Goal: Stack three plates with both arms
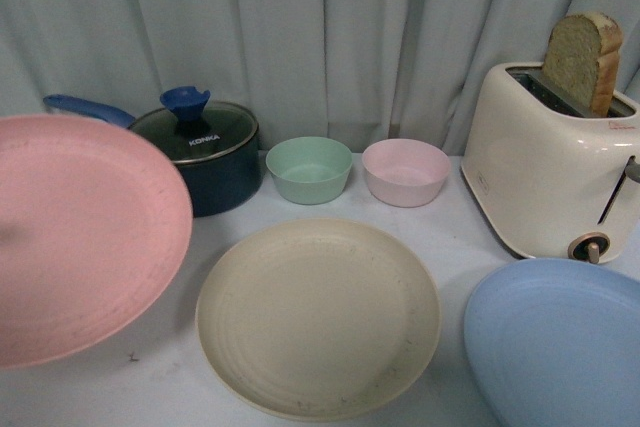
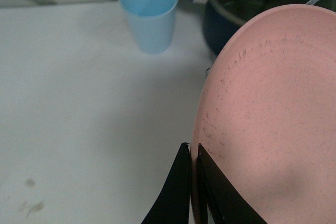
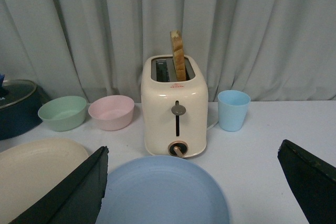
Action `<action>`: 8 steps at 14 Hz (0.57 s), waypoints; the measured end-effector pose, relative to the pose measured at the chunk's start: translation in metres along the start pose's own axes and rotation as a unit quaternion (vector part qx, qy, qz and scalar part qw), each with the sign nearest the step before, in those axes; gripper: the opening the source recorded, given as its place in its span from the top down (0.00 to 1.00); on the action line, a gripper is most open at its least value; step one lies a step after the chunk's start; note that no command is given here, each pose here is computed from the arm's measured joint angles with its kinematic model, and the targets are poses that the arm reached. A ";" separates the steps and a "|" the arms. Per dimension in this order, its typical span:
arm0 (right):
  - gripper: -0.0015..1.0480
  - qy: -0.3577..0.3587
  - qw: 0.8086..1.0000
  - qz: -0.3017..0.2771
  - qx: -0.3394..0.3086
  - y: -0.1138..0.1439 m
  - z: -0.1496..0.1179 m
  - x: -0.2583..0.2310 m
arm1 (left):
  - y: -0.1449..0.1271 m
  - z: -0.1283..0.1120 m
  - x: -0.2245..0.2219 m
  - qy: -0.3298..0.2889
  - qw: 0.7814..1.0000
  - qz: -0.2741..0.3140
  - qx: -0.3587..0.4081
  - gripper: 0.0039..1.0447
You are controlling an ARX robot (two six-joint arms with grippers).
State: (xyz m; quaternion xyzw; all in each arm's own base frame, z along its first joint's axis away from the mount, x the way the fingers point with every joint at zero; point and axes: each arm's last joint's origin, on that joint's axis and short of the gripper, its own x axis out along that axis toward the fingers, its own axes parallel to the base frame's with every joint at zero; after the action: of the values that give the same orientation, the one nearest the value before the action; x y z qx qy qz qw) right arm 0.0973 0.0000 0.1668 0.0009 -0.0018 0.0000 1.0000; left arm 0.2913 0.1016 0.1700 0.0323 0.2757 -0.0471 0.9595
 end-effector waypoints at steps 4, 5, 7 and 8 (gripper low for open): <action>0.06 0.000 1.000 0.000 0.000 0.000 0.000 0.000 | -0.112 0.028 0.023 -0.033 0.992 -0.119 0.026 0.98; 0.06 0.000 1.000 0.000 0.000 0.000 0.000 0.000 | -0.133 0.022 0.039 -0.014 0.990 -0.139 0.025 0.98; 0.06 0.000 1.000 0.000 0.000 0.000 0.000 0.000 | -0.161 0.008 0.064 0.018 0.988 -0.152 0.018 0.98; 0.06 0.000 1.000 0.000 0.000 0.000 0.000 0.000 | -0.173 0.003 0.084 0.025 0.989 -0.147 0.001 0.98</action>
State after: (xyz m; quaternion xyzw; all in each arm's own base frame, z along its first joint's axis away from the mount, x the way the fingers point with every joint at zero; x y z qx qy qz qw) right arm 0.0973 0.0000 0.1668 0.0009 -0.0018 0.0000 1.0000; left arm 0.3448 -0.0767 0.1219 -0.0065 0.3017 -0.1870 0.9349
